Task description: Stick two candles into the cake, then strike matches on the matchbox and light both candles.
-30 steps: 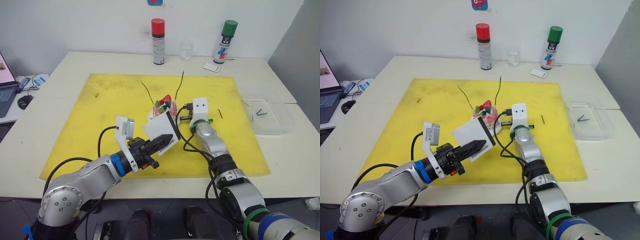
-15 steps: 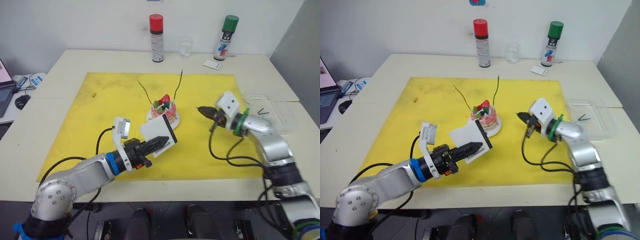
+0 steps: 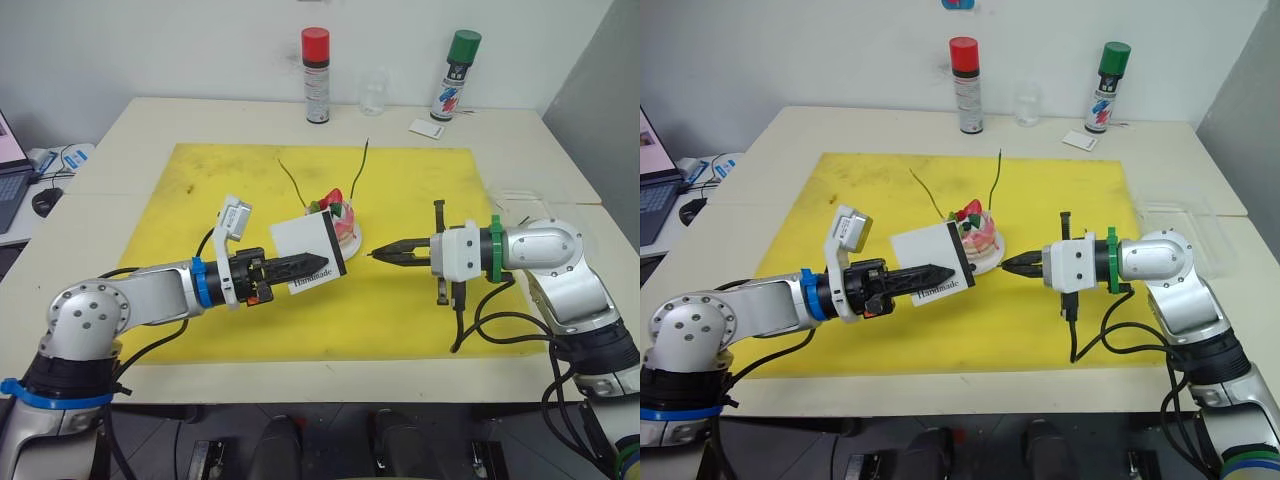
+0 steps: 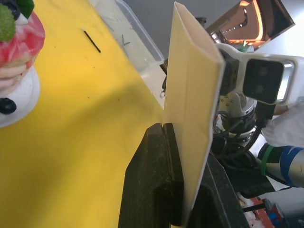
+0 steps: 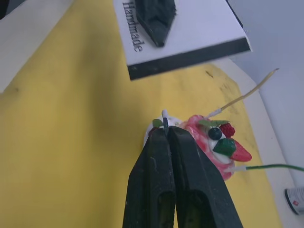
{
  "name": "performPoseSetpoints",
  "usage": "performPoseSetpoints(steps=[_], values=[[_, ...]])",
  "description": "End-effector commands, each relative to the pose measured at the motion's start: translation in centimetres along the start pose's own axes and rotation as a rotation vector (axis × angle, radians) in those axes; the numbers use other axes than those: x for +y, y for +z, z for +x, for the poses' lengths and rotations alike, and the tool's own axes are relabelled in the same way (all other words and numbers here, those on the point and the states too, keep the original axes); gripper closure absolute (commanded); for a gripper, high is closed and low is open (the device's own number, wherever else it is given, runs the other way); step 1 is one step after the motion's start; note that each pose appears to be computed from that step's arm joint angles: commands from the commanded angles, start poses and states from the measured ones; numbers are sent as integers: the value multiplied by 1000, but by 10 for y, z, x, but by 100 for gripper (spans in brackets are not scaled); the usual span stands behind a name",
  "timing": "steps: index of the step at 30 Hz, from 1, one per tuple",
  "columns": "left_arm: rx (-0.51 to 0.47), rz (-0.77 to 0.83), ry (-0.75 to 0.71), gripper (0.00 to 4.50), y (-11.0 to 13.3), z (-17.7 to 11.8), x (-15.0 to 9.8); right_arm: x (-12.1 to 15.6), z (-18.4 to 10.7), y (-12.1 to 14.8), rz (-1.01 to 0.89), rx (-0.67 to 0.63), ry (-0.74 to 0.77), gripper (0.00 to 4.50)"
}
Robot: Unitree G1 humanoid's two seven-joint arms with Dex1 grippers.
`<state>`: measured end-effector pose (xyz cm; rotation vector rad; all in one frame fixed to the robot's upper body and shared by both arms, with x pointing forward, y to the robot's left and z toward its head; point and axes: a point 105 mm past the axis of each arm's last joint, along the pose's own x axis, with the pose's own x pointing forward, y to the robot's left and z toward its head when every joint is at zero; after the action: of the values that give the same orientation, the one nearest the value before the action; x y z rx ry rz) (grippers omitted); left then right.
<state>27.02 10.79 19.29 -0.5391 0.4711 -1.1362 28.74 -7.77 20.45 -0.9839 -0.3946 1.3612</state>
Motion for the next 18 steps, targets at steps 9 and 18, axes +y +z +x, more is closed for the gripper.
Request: performPoseSetpoints(steps=[9, 18], values=[[-14, 47, -22, 450, 3, 10, -2, 10, 5, 15, -45, 0, 33, 448], [0, 48, -48, 450, 0, 14, -6, 7, 9, 5, -33, 49, 29, 448]])
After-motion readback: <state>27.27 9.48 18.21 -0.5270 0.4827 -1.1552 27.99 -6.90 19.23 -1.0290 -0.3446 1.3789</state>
